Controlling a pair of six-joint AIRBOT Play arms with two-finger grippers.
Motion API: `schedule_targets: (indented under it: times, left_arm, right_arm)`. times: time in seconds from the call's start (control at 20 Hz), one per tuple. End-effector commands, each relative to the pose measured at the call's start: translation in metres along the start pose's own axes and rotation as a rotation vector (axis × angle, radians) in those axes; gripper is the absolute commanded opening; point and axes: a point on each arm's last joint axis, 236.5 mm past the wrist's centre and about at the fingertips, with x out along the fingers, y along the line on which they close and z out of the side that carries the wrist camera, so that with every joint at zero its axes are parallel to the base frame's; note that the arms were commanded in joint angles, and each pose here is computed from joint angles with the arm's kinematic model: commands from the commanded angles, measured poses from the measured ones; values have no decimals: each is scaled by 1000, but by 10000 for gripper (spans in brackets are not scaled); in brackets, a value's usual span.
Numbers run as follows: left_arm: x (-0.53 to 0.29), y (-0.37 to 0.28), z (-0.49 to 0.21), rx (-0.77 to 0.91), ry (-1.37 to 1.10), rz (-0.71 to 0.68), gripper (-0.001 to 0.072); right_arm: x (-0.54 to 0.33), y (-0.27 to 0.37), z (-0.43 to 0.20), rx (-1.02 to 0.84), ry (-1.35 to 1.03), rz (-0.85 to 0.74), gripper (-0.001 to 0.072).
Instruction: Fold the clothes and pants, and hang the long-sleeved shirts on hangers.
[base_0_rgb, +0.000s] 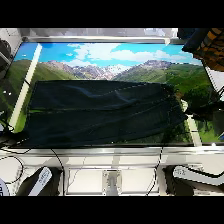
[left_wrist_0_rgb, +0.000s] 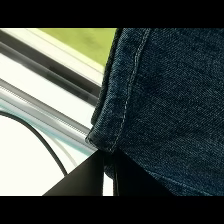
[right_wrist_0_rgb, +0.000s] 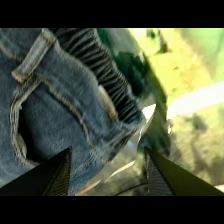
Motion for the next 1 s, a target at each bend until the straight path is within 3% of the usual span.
schedule_targets:
  times: [0.0,0.15,0.2,0.3,0.4,0.45,0.7,0.95]
  left_arm:
    - [6,-1,-2,9,27,-3,33]
    - [7,-1,-3,10,34,-4,33]
    - [7,-1,-3,11,34,-4,33]
    - [7,-1,-3,11,34,-4,33]
    - [7,-2,-3,10,33,-5,33]
    - [6,-1,-2,10,30,-3,32]
    - [-48,19,46,1,-121,23,31]
    - [-132,29,83,-44,-276,-11,31]
  right_arm:
    - [9,8,-13,23,43,40,500]
    - [22,10,-15,53,31,57,496]
    - [28,8,-16,74,27,53,447]
    - [40,4,-19,99,25,47,305]
    - [48,2,-23,108,34,47,57]
    - [48,2,-23,107,37,47,17]
    - [-36,14,17,13,-145,25,12]
    - [-165,4,25,-96,-451,-162,11]
